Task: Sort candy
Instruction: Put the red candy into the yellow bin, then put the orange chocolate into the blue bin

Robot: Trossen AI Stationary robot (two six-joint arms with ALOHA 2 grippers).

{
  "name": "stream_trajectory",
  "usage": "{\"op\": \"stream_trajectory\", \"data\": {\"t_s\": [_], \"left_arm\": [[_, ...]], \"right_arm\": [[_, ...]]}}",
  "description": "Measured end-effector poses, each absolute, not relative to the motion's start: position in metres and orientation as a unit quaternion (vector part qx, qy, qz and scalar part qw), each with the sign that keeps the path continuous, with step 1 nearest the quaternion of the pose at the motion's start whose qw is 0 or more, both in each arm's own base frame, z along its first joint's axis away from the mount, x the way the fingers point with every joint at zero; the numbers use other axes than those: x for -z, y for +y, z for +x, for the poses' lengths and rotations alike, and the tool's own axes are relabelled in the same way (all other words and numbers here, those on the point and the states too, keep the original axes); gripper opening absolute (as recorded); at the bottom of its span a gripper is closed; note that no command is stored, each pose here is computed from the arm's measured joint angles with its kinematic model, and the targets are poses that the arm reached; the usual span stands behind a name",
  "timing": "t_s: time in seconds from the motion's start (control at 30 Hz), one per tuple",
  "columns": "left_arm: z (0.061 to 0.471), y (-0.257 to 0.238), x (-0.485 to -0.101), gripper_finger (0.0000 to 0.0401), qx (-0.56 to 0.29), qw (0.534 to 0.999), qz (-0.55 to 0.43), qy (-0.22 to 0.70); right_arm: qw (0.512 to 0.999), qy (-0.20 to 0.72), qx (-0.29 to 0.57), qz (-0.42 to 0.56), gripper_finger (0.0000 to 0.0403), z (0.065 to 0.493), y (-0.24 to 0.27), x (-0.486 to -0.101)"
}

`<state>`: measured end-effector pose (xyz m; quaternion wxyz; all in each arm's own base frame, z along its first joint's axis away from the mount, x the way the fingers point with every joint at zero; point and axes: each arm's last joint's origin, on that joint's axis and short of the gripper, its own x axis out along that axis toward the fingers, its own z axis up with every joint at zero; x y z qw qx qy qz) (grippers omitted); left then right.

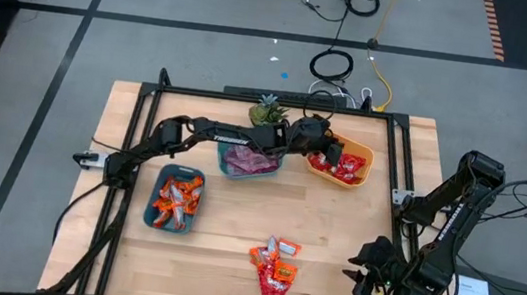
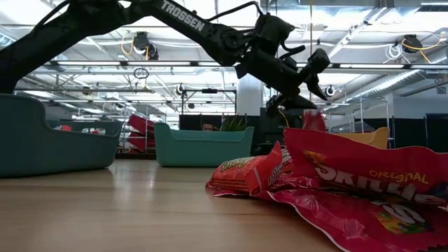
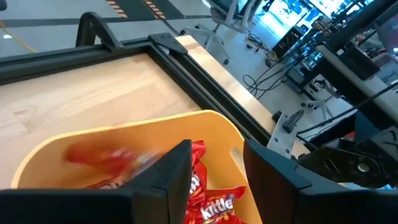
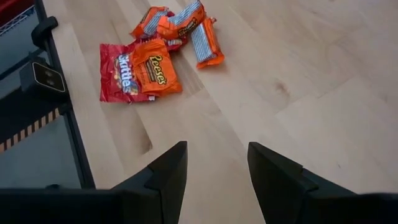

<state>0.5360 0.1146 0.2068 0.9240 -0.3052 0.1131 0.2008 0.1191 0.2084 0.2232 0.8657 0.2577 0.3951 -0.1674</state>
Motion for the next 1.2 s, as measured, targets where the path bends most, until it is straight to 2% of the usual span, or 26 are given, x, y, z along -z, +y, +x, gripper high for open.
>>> {"op": "stream_trajectory", "data": {"t_s": [0.13,0.43,0.57,0.83,1.03,1.2], "left_arm": [[0.536,0.115,-0.207,0.0157,-0.185,0.927,-0.305,0.116],[0.536,0.108,-0.215,0.0157,-0.08,0.928,-0.336,0.142],[0.53,0.106,-0.23,0.0158,-0.062,0.923,-0.349,0.151],[0.496,0.074,-0.28,0.0157,-0.087,0.936,-0.239,0.245],[0.459,0.013,-0.325,0.0157,-0.059,0.939,-0.124,0.315],[0.428,-0.037,-0.357,0.0157,-0.055,0.943,-0.068,0.321]], "right_arm": [[0.867,0.396,0.166,0.252,0.016,0.119,0.208,-0.223],[0.868,0.398,0.169,0.245,0.016,0.118,0.207,-0.223],[0.868,0.398,0.169,0.245,0.016,0.118,0.207,-0.223],[0.868,0.398,0.169,0.244,0.016,0.118,0.207,-0.223],[0.868,0.4,0.175,0.235,0.016,0.118,0.205,-0.222],[0.868,0.399,0.181,0.234,0.016,0.12,0.203,-0.222]]}}
